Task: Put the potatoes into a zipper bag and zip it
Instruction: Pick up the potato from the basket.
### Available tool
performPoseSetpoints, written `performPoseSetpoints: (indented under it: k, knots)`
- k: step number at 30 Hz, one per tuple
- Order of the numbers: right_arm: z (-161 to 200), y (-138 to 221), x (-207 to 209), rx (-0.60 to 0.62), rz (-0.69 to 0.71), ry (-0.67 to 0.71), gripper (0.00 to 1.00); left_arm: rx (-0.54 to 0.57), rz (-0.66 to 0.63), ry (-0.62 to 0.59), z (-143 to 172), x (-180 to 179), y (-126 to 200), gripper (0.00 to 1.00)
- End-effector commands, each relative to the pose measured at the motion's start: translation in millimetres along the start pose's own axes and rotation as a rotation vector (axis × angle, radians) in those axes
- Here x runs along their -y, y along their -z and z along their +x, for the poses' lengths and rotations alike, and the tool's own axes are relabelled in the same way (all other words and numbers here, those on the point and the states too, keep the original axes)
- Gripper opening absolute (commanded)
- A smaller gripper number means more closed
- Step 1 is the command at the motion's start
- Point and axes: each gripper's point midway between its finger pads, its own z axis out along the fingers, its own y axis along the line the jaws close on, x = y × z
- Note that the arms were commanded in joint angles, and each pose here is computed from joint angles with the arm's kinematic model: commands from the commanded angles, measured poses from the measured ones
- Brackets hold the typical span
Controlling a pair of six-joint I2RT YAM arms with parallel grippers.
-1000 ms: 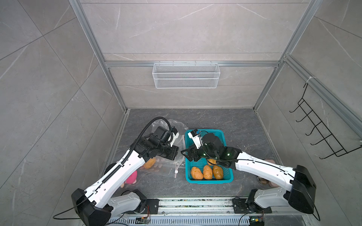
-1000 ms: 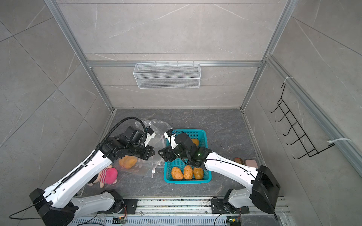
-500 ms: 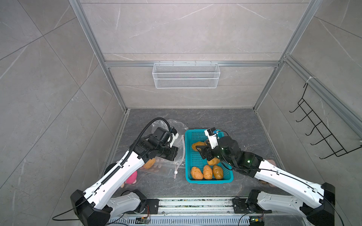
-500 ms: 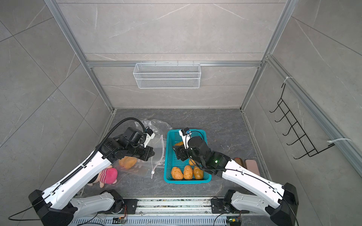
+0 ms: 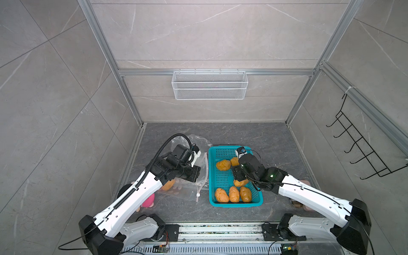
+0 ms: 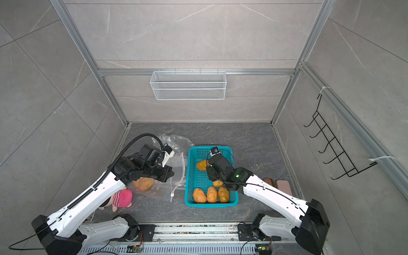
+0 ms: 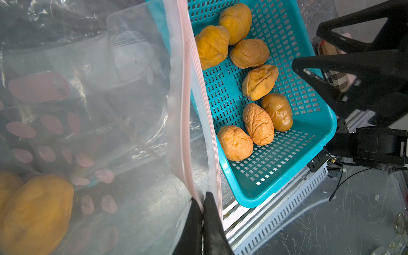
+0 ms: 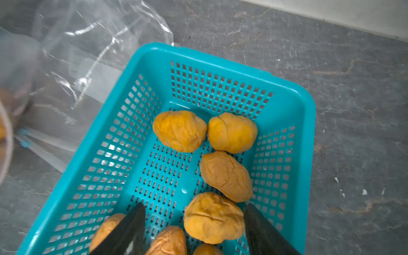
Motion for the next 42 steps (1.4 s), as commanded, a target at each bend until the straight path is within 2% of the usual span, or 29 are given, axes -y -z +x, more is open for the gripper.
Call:
performPoseSetpoints:
  k: [1,6,9,13,17,21,26,30,35,42]
  knots:
    - [13.0,-11.4,15.1,-0.103,0.087,-0.001,0.71,0.035,0.002,-0.005,-3.6,1.1,5.0,0.0]
    - [25.7,-32.1,19.3,-0.168,0.113,-0.042,0.76,0.038,0.001,-0.004,-3.2,0.3,4.5,0.0]
    - [26.8,-44.9,11.4,-0.192,0.073,-0.04,0.76,0.038,0.0,-0.004,-2.8,-0.1,4.0,0.0]
    - [15.4,-62.0,-2.4,-0.212,0.011,-0.027,0.77,0.033,-0.005,-0.007,-1.7,-1.2,3.0,0.0]
    - [-4.7,-71.5,-22.0,-0.201,-0.089,-0.081,0.77,0.034,-0.006,-0.005,-1.8,-1.3,3.3,0.0]
    - [-21.9,-82.2,-31.3,-0.188,-0.117,-0.182,0.79,0.036,-0.008,-0.006,-1.8,-1.7,3.1,0.0]
    - [-26.2,-93.5,-23.5,-0.134,-0.086,-0.435,0.82,0.031,-0.003,-0.009,-1.9,-0.8,2.3,0.0]
    - [-18.4,-105.9,-22.6,-0.181,-0.036,-0.578,0.83,0.028,-0.006,-0.014,-1.8,-1.6,0.4,0.0]
    - [-5.4,-118.5,-26.4,-0.257,0.0,-0.672,0.82,0.025,-0.006,-0.016,-0.9,-2.0,-0.9,0.0]
    - [0.4,-133.5,-26.4,-0.275,0.042,-0.717,0.83,0.022,-0.006,-0.016,1.5,-2.8,-2.4,0.0]
